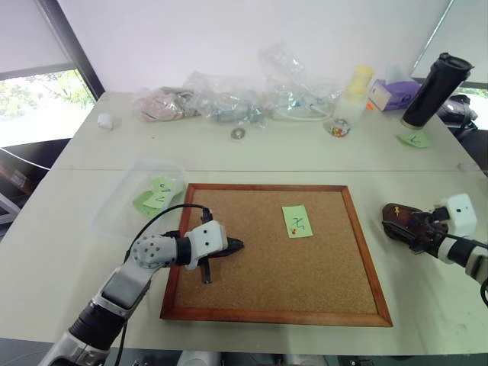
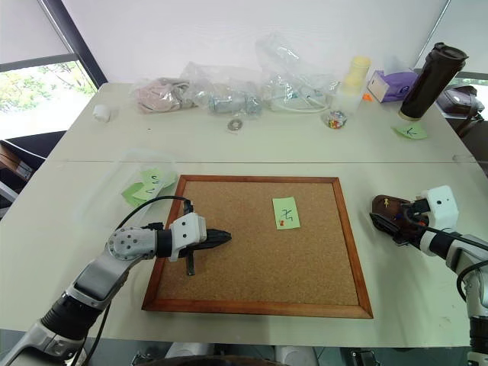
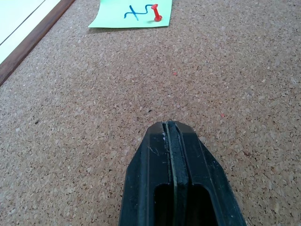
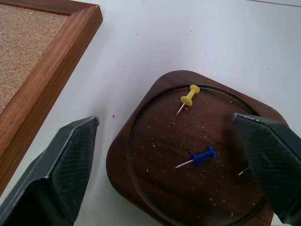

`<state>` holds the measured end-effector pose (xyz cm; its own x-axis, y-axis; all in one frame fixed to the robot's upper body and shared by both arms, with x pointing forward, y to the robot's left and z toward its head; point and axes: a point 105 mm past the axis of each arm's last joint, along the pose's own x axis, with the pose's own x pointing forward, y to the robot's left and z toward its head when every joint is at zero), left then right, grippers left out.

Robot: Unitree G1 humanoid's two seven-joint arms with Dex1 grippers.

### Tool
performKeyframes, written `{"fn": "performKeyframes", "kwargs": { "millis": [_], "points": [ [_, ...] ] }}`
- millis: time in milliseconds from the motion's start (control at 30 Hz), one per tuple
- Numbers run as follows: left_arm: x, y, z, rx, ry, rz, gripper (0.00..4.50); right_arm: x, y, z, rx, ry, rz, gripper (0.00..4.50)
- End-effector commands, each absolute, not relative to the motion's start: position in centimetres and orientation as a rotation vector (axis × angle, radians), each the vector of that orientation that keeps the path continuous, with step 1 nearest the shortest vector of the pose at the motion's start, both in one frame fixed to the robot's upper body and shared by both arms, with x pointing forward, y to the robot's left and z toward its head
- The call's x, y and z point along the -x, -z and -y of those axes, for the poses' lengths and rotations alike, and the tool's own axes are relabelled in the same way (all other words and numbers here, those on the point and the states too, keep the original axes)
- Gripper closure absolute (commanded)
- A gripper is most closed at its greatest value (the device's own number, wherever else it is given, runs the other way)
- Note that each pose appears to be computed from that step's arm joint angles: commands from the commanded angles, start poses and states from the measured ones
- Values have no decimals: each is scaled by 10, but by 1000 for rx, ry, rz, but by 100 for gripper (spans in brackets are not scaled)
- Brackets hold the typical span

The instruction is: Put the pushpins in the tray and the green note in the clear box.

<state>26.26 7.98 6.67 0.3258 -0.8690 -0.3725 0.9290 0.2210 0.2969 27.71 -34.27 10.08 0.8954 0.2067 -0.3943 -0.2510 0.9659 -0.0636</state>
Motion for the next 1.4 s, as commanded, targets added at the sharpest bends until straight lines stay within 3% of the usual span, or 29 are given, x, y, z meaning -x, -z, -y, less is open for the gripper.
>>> {"fn": "performKeyframes", "kwargs": {
  "millis": [33,300,467,833,1167,1267,1400],
  "points": [
    [-252,-37,-85,-511,1273,-272,450,-281,-129,335,92,-258,-298,7],
    [-253,-37,-86,-510,1273,-274,450,-276,-155,246,86,-617,-267,7],
    [-253,-38,-87,-512,1270,-275,450,-266,-138,188,130,-824,-306,7],
    [-253,-38,-88,-509,1257,-279,450,-271,-98,142,209,-963,-318,7],
    [-252,-38,-89,-509,1251,-279,450,-279,-82,142,238,-953,-330,7],
    [-252,-37,-89,-505,1251,-281,450,-278,-81,143,236,-954,-333,99],
    [-253,-36,-89,-509,1252,-279,450,-278,-80,144,237,-950,-336,293]
  ]
}}
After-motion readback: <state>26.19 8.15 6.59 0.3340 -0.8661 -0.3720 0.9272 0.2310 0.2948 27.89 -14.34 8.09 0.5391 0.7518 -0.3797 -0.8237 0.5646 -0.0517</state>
